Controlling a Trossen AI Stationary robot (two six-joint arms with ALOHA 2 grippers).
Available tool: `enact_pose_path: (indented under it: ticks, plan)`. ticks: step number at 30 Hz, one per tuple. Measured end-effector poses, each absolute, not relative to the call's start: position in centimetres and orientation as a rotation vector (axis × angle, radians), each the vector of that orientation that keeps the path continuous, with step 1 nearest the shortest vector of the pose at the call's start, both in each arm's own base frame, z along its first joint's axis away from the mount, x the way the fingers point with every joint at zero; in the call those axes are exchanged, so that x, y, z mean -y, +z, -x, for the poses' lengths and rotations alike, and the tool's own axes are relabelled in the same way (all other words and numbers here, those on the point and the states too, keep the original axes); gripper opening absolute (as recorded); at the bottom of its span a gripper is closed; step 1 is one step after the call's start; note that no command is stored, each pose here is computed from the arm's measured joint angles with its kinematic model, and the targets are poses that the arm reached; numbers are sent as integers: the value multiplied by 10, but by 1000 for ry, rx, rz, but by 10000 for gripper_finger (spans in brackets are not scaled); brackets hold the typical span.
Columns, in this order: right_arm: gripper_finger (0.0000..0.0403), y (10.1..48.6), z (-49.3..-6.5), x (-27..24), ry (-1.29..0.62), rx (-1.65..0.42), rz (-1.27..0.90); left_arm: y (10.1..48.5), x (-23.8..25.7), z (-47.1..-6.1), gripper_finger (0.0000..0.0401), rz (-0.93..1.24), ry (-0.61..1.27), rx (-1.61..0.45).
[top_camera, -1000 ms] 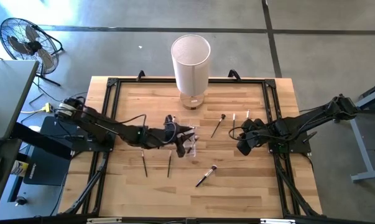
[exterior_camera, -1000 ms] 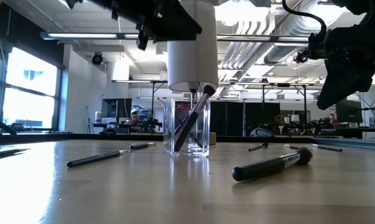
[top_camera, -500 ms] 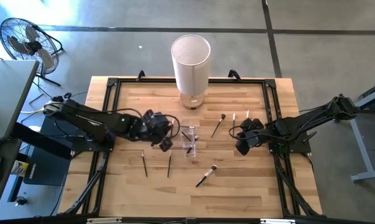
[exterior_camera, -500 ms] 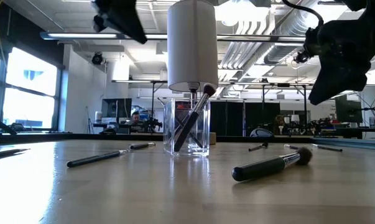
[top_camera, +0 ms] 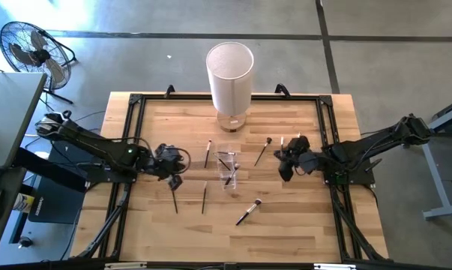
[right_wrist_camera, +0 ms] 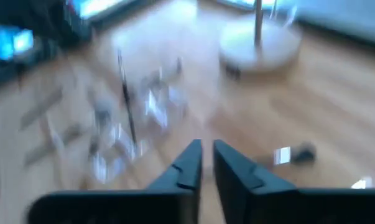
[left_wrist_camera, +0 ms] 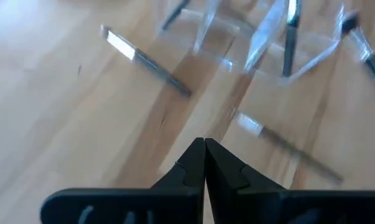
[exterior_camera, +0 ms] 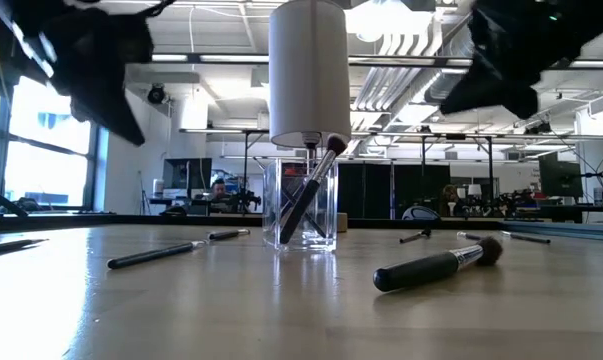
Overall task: Put items in baskets/containers
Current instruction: Put the black eyeshadow brush into the transparent organizer
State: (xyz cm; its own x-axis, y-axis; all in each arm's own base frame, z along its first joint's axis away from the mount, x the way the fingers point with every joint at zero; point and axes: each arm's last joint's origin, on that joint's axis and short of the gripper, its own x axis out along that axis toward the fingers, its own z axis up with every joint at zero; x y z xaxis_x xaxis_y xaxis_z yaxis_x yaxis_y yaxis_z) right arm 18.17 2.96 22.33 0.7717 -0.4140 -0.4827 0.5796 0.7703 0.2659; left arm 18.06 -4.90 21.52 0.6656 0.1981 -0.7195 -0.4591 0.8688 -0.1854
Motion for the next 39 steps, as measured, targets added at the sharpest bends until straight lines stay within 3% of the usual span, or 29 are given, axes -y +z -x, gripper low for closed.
enact_pose_path:
  ticks: [7,16,23,30,39]
  plan:
    - [7,256,-200,14,-785,-451,-417,197,38,-147,0,441,336,-700]
    - [21,264,-183,101,-1193,-772,-807,207,29,-125,0,398,319,-622]
    - [67,229,-164,142,-1281,-928,-1031,214,27,-119,0,387,308,-563]
    - [105,188,-164,159,-1344,-1089,-1049,214,26,-118,0,386,310,-561]
    - [100,152,-166,175,-1390,-1192,-1106,214,26,-118,0,393,305,-560]
